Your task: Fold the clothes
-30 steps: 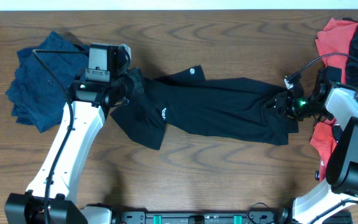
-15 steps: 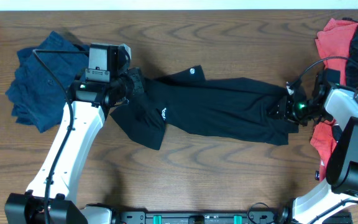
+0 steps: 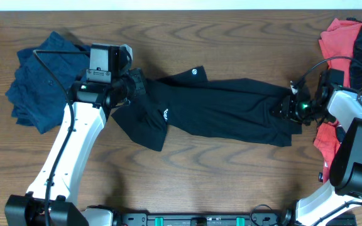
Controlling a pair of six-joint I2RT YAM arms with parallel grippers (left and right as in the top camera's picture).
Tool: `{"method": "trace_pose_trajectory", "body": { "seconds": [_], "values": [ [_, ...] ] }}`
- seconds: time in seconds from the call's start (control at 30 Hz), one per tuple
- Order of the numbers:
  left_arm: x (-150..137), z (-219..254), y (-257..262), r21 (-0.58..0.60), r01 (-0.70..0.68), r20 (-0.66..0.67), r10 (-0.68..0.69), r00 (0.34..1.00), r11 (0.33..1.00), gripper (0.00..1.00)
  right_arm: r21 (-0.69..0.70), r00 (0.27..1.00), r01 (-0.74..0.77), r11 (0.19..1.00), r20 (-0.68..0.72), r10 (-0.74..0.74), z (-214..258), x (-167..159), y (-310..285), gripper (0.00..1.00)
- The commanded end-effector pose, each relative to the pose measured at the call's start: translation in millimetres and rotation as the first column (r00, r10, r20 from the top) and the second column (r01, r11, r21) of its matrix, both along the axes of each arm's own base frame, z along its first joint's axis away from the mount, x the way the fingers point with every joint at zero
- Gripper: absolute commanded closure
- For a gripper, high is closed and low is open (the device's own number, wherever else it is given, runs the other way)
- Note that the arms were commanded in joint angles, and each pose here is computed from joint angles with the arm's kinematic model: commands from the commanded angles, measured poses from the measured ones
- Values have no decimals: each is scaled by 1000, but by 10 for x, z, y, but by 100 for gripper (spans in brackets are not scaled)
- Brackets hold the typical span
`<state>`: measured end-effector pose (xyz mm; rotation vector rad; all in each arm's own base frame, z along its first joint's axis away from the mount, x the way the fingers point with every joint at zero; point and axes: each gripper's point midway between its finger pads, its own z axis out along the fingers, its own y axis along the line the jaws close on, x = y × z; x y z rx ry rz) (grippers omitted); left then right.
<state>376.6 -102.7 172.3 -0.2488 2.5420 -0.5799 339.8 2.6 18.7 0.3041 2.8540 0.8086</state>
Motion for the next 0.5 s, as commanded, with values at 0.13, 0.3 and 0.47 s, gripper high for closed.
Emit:
{"method": "trace_pose_trajectory", "body": {
  "seconds": [0.13,0.3,0.47],
  "values": [
    [11,18,25,16,5,13,-5,1000,1000,94,42,1000,-23,999,-14,24,-30,-7,180,71],
    [11,18,25,16,5,13,-5,1000,1000,94,-16,999,-19,1000,-40,18,-90,-24,156,72],
    [11,18,25,16,5,13,-5,1000,1000,94,-29,999,12,1000,-39,-14,-99,19,126,77]
  ]
}}
